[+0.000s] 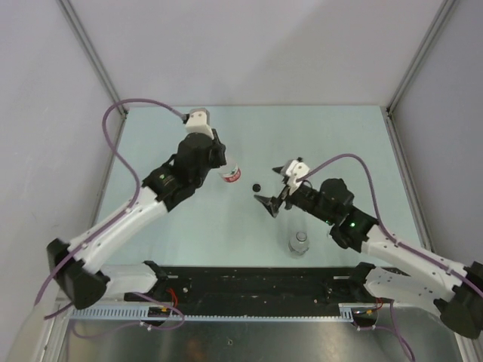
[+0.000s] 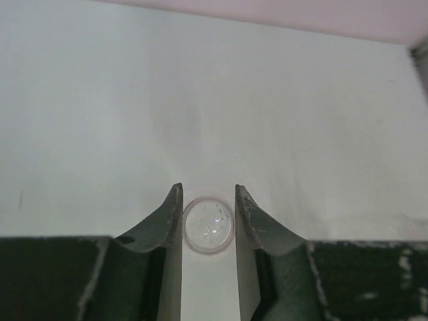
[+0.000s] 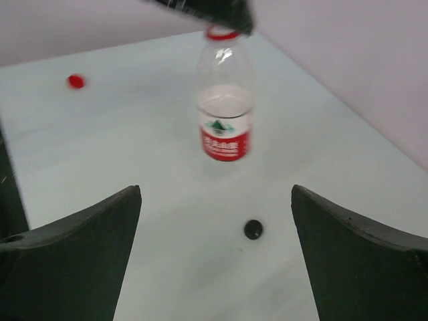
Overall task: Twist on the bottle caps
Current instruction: Place the plastic bottle at the center of the board.
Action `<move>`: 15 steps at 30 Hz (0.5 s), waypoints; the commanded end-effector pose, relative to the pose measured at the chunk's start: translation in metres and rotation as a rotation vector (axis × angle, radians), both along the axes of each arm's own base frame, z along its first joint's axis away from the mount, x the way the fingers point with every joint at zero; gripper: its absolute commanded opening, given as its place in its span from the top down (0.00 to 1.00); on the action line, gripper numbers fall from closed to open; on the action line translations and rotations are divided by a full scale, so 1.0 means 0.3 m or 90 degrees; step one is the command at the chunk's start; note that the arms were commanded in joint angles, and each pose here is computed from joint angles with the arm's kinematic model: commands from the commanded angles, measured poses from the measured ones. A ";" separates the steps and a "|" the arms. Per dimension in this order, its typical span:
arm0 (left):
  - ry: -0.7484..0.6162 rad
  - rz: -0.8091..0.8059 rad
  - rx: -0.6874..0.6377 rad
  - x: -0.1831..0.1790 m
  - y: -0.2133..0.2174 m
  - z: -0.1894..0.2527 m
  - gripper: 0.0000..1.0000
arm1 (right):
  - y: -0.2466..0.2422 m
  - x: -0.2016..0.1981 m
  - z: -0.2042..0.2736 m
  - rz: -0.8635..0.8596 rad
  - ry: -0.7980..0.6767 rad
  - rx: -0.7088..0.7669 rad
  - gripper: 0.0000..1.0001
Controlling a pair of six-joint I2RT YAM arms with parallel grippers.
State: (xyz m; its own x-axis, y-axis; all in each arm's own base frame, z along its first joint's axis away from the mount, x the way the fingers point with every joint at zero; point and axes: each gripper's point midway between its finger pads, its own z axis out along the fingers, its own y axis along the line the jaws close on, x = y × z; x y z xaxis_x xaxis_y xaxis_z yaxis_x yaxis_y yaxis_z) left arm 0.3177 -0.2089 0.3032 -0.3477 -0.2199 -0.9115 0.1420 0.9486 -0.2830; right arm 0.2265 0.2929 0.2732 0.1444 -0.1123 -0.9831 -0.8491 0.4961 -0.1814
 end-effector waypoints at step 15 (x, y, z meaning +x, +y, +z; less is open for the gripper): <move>0.088 0.120 0.057 0.264 -0.009 -0.319 0.86 | -0.454 0.095 0.091 -0.430 0.130 0.177 0.01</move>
State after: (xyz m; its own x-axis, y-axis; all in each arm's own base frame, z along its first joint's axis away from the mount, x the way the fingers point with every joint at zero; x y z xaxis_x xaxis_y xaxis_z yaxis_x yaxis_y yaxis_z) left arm 0.3813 -0.2085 0.1913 -0.5007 -0.1464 -0.8532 -0.0425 0.9886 -0.1447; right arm 0.2532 0.1757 0.3036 -0.0518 0.1480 -0.9876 -0.4277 0.8904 0.1559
